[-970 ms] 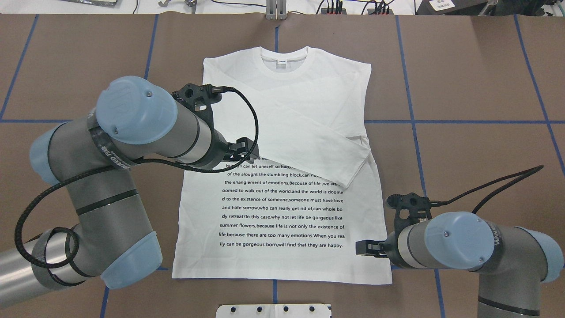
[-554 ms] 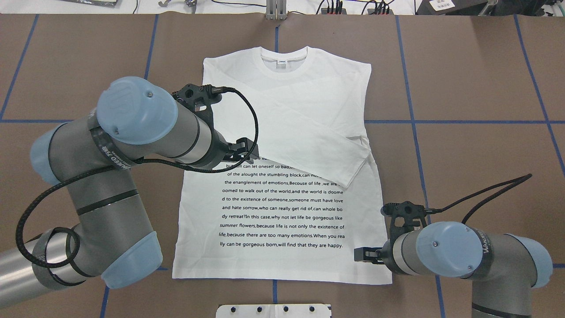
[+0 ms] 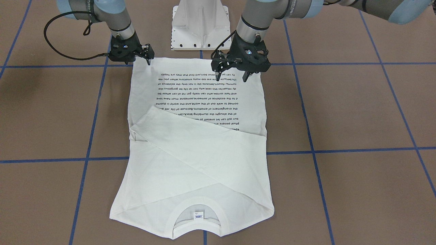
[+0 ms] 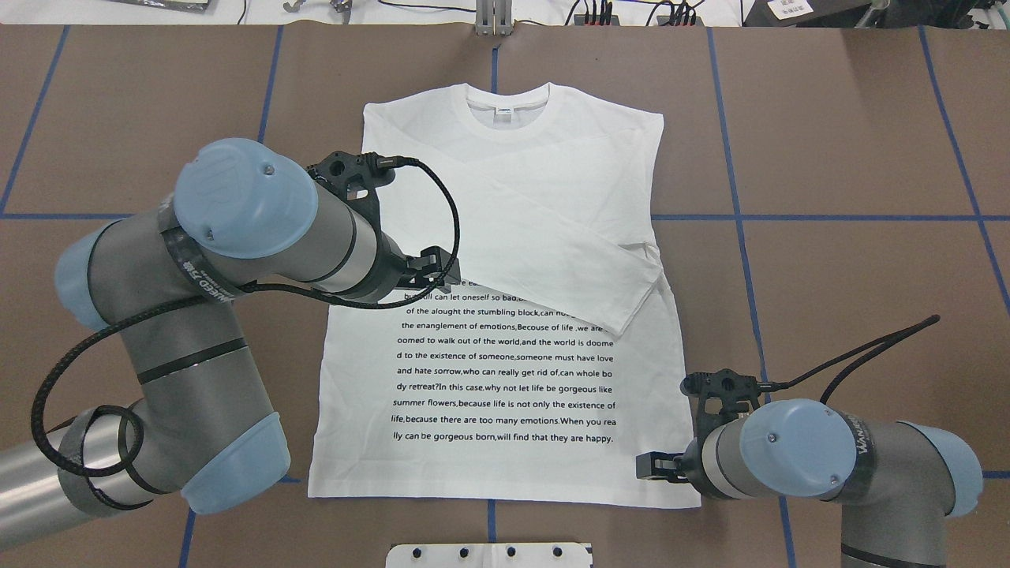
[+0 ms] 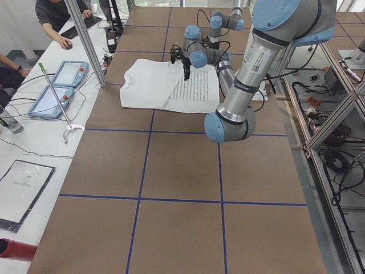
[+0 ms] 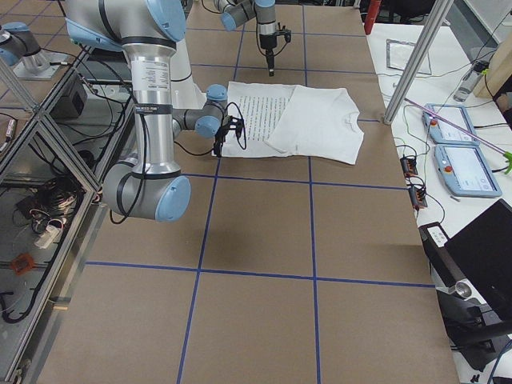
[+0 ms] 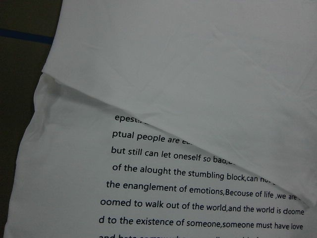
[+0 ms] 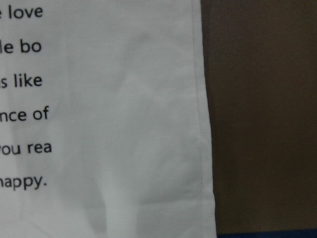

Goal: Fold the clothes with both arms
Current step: 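Lower both grippers to the hem corners nearest the robot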

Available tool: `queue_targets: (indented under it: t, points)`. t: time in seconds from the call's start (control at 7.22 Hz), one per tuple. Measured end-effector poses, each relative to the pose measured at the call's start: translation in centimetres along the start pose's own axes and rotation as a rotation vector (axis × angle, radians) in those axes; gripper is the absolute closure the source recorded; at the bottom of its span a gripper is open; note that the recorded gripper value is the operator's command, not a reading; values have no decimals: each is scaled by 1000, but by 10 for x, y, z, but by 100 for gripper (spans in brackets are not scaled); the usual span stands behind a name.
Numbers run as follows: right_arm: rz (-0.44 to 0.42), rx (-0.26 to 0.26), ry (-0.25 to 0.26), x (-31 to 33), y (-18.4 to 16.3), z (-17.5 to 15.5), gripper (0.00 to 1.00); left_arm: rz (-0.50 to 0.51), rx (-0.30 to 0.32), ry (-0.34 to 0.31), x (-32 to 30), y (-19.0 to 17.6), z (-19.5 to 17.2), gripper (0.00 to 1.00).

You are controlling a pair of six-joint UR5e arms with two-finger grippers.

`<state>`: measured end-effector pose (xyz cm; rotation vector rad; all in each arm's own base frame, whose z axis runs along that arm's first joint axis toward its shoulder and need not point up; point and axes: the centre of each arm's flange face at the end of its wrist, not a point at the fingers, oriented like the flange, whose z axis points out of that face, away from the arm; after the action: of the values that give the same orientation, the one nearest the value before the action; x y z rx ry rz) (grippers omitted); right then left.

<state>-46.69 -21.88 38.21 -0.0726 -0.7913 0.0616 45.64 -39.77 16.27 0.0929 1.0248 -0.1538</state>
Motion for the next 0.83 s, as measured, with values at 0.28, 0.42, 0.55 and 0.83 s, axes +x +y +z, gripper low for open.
queue_targets:
  t: [0.28, 0.42, 0.55, 0.83]
  points:
    - [6, -12, 4, 0, 2, 3, 23, -1, 1, 0, 0, -1, 0, 0]
    - [7, -15, 7, 0, 3, 5, 26, -1, 2, 0, 0, -1, -1, 0]
    - [7, -19, 11, 1, 5, 7, 30, -1, 2, 0, -1, -1, -1, 0]
    - [20, -31, 17, 3, 7, 8, 31, -3, 2, -5, -5, -1, -1, 0]
